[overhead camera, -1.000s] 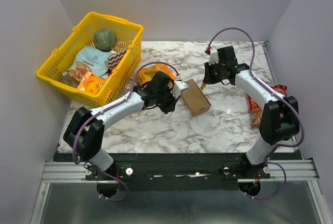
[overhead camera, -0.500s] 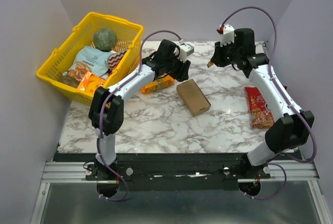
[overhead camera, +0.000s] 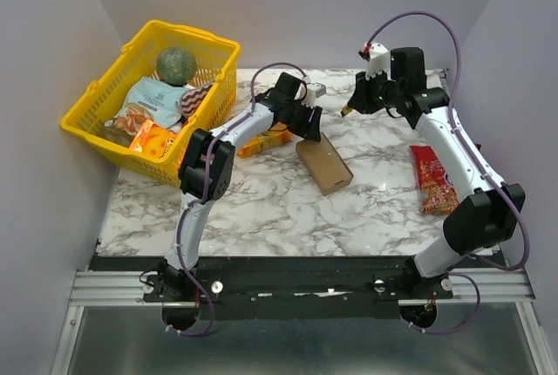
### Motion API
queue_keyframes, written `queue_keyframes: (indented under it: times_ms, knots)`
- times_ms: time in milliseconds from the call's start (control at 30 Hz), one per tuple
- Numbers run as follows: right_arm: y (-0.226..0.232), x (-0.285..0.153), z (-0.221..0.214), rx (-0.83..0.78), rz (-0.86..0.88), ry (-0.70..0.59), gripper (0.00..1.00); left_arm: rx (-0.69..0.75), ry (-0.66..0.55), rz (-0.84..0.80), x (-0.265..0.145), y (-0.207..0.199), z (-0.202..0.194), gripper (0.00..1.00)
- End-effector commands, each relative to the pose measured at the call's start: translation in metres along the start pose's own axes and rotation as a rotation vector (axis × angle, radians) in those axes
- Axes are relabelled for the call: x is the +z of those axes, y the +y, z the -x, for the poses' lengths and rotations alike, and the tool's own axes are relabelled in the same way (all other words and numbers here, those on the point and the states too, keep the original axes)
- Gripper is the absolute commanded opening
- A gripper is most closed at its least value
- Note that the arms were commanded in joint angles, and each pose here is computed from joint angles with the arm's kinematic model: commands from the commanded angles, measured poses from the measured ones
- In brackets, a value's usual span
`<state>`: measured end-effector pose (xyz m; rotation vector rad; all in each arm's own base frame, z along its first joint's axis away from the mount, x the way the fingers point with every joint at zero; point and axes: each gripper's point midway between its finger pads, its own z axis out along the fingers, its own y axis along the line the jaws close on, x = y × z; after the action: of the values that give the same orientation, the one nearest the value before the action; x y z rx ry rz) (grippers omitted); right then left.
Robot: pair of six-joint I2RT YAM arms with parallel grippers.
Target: Unpack the express box
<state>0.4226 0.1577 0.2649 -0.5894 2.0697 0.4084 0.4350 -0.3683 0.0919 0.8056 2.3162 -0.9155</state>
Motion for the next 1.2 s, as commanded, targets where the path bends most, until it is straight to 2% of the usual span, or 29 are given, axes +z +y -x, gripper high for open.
queue_keyframes:
  times_ms: [0, 67, 233, 400, 467, 500, 600, 800, 1167]
  knots:
    - [0.022, -0.007, -0.015, -0.007, 0.119, 0.027, 0.0, -0.05, 0.02, -0.059, -0.006, -0.007, -0.01, 0.57]
    - [0.033, -0.009, -0.025, -0.038, 0.187, 0.045, 0.0, -0.077, 0.039, -0.071, -0.004, -0.006, -0.02, 0.56]
    - [0.03, -0.008, -0.045, 0.007, 0.096, 0.073, 0.01, -0.135, 0.071, -0.092, 0.0, -0.008, -0.04, 0.53]
    - [0.036, -0.002, -0.067, -0.057, 0.076, 0.091, 0.01, -0.165, 0.1, -0.069, 0.002, -0.003, -0.058, 0.51]
    - [0.038, 0.001, -0.064, -0.07, 0.058, 0.053, 0.0, -0.177, 0.107, -0.071, 0.004, -0.002, -0.061, 0.5]
    - [0.037, 0.002, -0.048, -0.101, 0.014, -0.019, 0.0, -0.18, 0.111, -0.072, 0.004, -0.002, -0.063, 0.5]
    - [0.035, 0.014, -0.044, -0.129, -0.056, -0.073, 0.0, -0.188, 0.114, -0.072, 0.006, -0.001, -0.064, 0.5]
    - [0.026, 0.037, -0.037, -0.097, -0.126, -0.103, 0.0, -0.192, 0.118, -0.065, 0.005, -0.001, -0.068, 0.48]
    - [0.035, 0.068, -0.05, -0.17, -0.078, -0.118, 0.0, -0.189, 0.134, -0.053, 0.01, 0.001, -0.075, 0.47]
